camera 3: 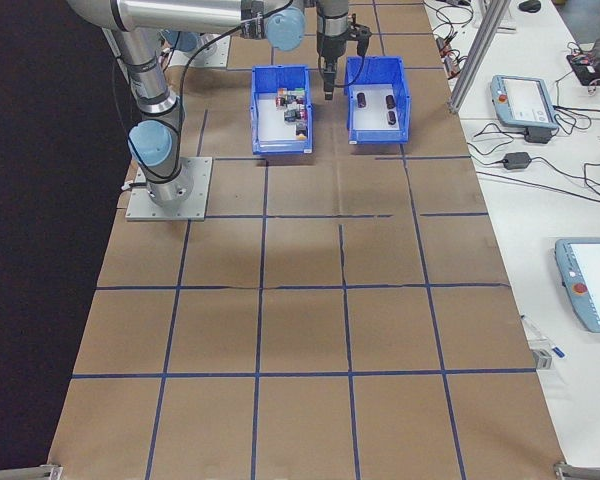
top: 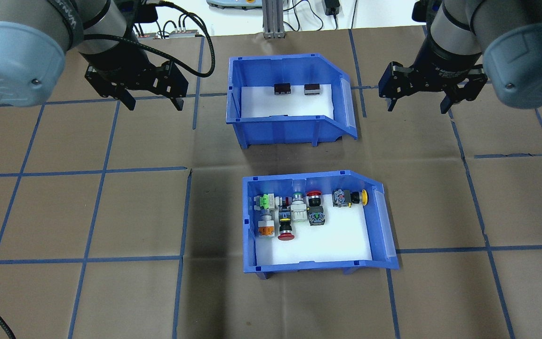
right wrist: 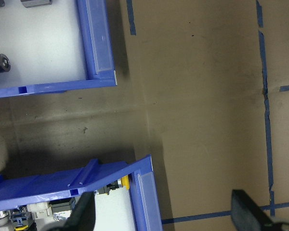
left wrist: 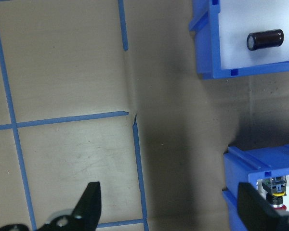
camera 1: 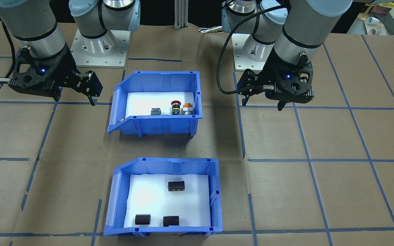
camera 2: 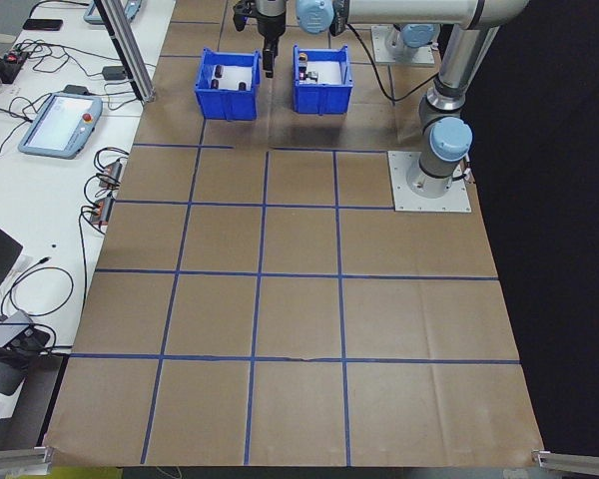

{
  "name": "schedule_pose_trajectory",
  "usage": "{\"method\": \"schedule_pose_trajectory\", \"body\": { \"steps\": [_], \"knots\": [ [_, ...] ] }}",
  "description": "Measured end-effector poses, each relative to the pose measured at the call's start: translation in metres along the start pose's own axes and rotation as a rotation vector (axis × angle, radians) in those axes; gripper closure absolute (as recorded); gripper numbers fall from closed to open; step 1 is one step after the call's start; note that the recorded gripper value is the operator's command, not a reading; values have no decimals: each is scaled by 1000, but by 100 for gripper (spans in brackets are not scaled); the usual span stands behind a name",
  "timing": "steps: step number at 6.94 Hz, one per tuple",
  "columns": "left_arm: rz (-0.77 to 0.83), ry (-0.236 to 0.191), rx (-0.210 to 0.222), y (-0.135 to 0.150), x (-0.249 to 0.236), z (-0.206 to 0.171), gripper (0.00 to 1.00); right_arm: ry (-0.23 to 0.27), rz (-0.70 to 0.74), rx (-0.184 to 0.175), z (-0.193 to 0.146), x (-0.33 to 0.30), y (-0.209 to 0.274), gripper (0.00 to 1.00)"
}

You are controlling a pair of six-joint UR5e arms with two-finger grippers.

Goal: Place battery box in front

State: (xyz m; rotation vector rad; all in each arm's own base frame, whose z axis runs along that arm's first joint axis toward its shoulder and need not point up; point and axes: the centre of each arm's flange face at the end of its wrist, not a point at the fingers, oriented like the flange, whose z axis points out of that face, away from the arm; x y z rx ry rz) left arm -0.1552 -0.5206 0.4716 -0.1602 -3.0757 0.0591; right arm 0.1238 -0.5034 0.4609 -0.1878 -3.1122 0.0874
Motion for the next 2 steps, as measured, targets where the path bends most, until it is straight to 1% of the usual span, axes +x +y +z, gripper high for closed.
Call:
{"method": "schedule_pose_trajectory", "body": {
  "steps": [2],
  "knots": [
    [4,-5,-2,0,-1,0,2,-1,1,3,-1,0,0,0]
  ]
}}
